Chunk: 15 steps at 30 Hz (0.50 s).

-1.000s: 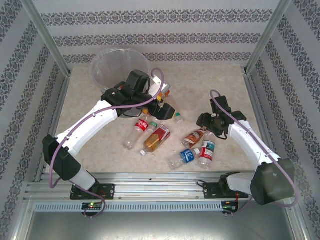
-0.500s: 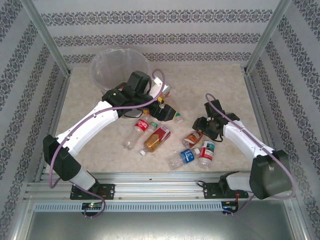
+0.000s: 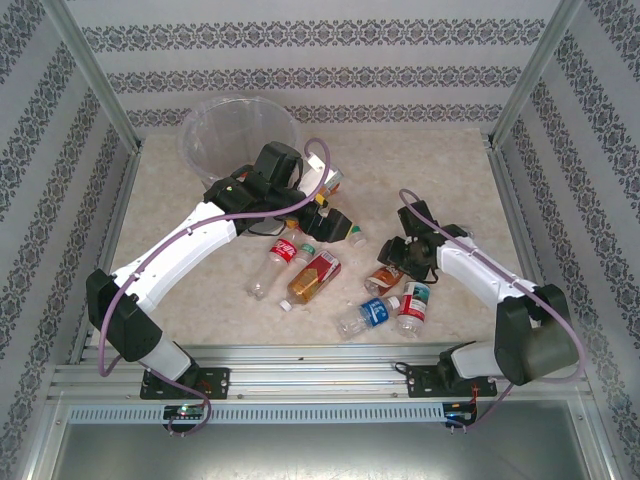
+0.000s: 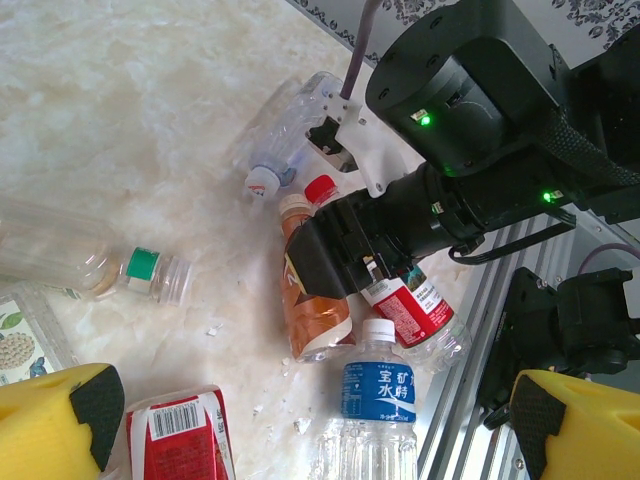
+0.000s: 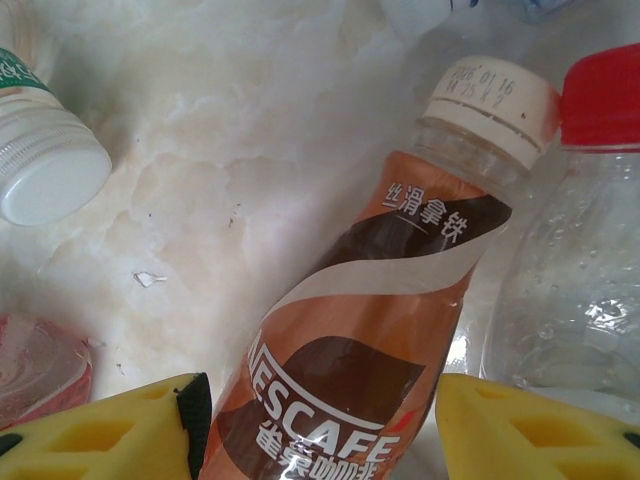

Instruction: Put the plastic bottles in the bin

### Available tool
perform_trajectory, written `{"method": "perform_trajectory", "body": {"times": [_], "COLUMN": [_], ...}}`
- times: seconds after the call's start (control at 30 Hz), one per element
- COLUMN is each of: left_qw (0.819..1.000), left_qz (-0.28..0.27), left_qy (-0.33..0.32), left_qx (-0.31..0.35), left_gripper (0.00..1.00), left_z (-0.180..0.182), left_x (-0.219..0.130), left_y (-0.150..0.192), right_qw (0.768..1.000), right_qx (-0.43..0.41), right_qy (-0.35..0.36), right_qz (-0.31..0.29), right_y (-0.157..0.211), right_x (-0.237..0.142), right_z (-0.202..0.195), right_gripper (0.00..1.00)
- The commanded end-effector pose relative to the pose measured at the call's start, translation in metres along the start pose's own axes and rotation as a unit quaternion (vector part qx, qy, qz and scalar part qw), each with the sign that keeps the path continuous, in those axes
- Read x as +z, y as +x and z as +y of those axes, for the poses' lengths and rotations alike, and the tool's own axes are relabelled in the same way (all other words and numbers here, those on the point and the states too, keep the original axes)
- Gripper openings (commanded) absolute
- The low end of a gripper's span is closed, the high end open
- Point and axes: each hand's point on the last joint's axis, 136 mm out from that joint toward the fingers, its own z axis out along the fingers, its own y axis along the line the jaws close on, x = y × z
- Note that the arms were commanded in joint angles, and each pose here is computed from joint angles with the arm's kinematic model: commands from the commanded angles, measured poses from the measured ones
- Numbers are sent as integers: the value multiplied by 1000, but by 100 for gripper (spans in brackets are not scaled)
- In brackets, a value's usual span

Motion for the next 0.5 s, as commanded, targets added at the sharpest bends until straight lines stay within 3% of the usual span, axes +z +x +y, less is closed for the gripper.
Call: {"method": "perform_trajectory", "body": {"times": [0.0, 0.47], "left_qw": [1000, 1000], "left_qz": [-2, 2], "left_qy": [5, 5], "left_qx": [3, 3], "left_gripper": [100, 100], "left_z": [-6, -5], "left_x": [4, 7], "left_y": [-1, 1], "right_qw": [1000, 1000], "right_qx": [8, 13], "right_qy": [19, 17], "right_qz": [-4, -3], "right_y": [-2, -8], "right_x": [0, 21], "right_z": [-1, 10], "right_gripper": [62, 63]}}
